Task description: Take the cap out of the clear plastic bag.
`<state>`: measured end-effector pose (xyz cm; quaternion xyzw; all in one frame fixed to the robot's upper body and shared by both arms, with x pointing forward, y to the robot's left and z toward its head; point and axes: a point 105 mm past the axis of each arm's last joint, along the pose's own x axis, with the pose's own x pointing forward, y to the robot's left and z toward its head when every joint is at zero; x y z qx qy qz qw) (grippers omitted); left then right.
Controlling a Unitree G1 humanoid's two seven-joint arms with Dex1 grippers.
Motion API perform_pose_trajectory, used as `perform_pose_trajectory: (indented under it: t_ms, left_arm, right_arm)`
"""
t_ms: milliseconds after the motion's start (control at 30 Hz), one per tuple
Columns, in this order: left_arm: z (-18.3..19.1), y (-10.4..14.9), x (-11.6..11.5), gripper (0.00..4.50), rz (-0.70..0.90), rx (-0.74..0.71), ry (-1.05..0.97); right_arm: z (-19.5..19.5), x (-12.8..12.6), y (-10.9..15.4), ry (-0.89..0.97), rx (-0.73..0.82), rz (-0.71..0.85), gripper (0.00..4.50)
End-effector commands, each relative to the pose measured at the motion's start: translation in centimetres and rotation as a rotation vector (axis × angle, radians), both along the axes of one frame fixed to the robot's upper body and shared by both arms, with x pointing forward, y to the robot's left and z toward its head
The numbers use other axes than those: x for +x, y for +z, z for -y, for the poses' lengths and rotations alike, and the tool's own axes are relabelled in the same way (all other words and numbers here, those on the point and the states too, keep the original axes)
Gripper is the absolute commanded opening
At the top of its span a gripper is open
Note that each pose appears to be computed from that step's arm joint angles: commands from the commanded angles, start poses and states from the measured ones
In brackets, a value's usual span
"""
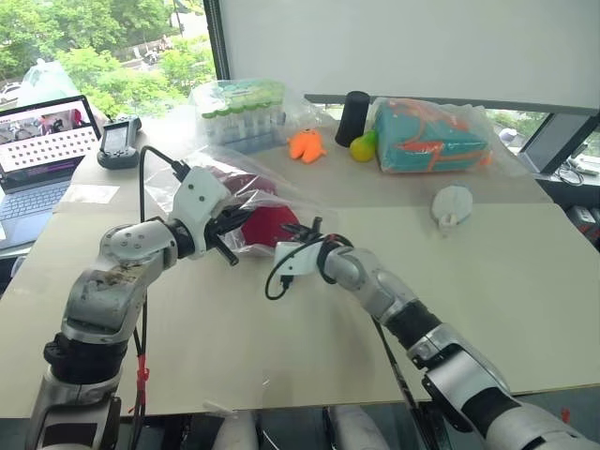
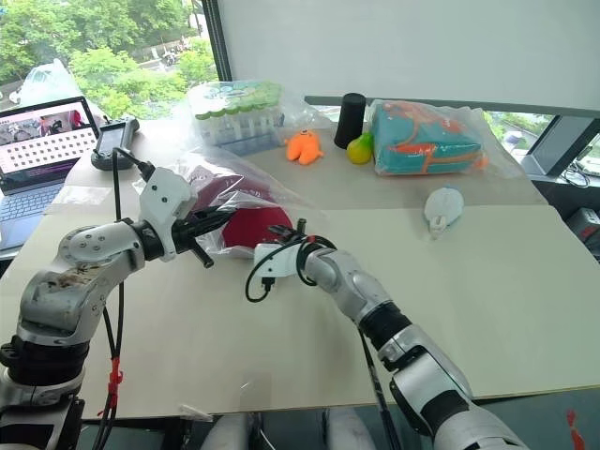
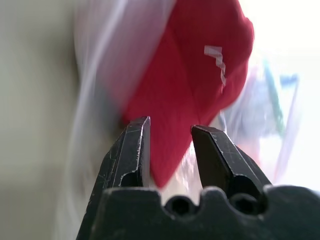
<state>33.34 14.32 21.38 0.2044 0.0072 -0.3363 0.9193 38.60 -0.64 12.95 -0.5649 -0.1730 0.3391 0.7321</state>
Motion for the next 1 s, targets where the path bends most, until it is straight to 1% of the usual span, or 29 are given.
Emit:
perform_pose_trajectory:
  t_ms: [33,167,400,667,1000]
  left_arm:
    - [0.3,1.1,-0.1,0.00,0.047,-0.011,-0.012]
    - [0.4,1.1,-0.1,0.00,0.044,-0.014,-0.016]
    - [0.3,1.2,-0.1,0.00,0.049,-0.012,-0.014]
    - [0.3,1.3,-0.1,0.00,0.049,-0.011,-0.013]
    - [0.4,1.3,0.0,0.00,0.051,-0.013,-0.010]
  right_arm:
    - [0.5,-0.5,1.0,0.007,0.021,0.025,1.81]
    - [0.6,-0.5,0.4,0.008,-0.011,0.039,1.81]
    - [-0.3,0.2,0.9,-0.004,0.002,0.064,1.81]
    - [-2.6,0.4,2.0,0.023,0.033,0.092,1.81]
    - [-4.8,0.4,2.1,0.049,0.054,0.089,1.81]
